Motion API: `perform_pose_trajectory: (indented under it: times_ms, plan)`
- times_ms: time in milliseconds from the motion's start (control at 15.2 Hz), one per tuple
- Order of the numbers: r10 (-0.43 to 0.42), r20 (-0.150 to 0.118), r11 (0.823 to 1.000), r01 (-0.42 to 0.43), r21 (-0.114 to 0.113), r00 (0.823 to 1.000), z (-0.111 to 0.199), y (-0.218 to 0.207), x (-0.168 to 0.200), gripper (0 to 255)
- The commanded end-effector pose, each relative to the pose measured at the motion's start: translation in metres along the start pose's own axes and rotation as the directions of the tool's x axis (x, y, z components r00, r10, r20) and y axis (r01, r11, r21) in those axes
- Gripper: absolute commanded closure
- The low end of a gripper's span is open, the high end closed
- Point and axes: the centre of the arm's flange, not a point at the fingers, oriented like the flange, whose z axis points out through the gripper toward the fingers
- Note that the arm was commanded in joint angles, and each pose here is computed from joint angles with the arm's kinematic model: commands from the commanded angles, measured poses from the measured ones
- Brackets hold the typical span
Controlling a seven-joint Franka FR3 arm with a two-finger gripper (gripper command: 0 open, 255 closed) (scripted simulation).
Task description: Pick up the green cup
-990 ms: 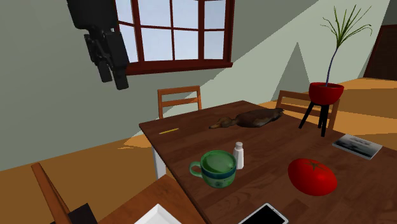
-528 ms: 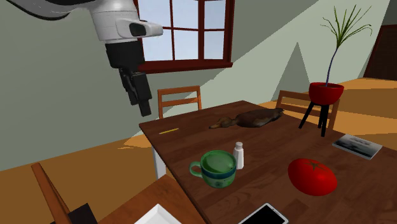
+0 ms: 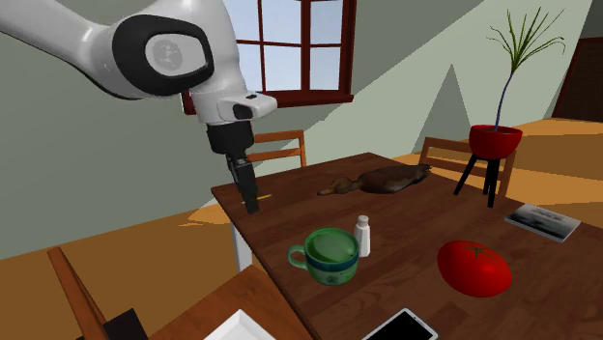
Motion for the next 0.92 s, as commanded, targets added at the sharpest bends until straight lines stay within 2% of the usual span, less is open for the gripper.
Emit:
perform_pose_trajectory:
  times_ms: [0, 330, 726, 858]
  plan:
    - [0.051, -0.011, 0.999, -0.051, -0.004, 0.999, 0.024, -0.003, 0.014, 0]
    - [0.172, -0.034, 0.985, -0.173, -0.017, 0.985, 0.081, -0.008, 0.043, 0]
    - [0.313, -0.063, 0.949, -0.315, -0.029, 0.948, 0.149, -0.007, 0.081, 0]
    - [0.313, -0.063, 0.949, -0.315, -0.029, 0.948, 0.154, -0.007, 0.08, 0]
